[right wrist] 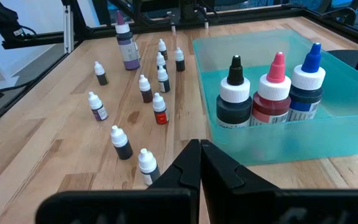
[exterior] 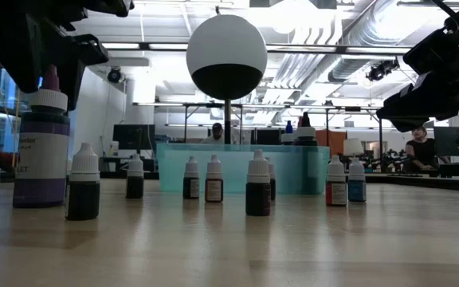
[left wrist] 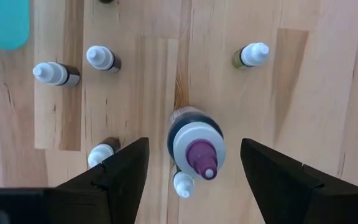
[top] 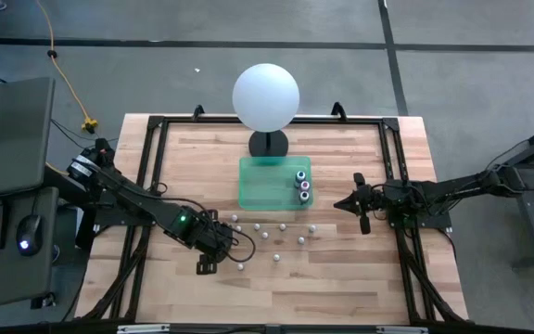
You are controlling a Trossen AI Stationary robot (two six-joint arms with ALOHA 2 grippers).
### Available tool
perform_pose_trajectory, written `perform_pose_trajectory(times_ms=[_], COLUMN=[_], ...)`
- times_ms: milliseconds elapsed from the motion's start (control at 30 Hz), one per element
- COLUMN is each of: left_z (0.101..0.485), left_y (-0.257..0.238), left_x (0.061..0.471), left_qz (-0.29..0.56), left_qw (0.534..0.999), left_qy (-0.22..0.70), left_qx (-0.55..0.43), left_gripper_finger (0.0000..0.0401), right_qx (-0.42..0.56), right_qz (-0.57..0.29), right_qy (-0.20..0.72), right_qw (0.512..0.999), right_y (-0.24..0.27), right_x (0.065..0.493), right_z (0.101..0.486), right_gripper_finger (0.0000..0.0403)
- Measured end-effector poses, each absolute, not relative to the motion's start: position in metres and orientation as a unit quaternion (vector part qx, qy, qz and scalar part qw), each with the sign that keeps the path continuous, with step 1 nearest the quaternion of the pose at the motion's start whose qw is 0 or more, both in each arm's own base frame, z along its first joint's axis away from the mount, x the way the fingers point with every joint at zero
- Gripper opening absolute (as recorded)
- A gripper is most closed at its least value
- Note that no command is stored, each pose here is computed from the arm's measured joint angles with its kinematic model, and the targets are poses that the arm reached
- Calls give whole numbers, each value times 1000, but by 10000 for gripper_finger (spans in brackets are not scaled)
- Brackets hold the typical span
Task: Pick & Place food coloring
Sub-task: Put the large purple food coloring bottle into the bin
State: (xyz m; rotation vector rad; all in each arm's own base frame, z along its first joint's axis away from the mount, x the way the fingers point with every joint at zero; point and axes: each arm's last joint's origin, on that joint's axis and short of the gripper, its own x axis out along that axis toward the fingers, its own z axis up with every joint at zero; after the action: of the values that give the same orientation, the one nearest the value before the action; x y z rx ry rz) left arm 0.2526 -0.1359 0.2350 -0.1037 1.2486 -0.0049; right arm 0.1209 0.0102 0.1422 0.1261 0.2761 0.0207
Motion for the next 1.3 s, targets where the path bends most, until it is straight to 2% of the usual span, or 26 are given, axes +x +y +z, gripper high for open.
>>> perform_pose_trajectory(times_ms=[1133,1300], left_z=[217,217], left_y=[-142,-142], left_x=[263,262], left_qz=[-6,-3], left_qw=[799,799], left_qy=[599,600], left_qx=[-47,-47], left_gripper_finger=[252,233], right_qx=[63,63], right_qz=[10,10], right_qy=[138,138], right_qw=[988,988], right_y=[10,10], right_x=[121,121], right_z=[142,142], right_gripper_finger=[0,0])
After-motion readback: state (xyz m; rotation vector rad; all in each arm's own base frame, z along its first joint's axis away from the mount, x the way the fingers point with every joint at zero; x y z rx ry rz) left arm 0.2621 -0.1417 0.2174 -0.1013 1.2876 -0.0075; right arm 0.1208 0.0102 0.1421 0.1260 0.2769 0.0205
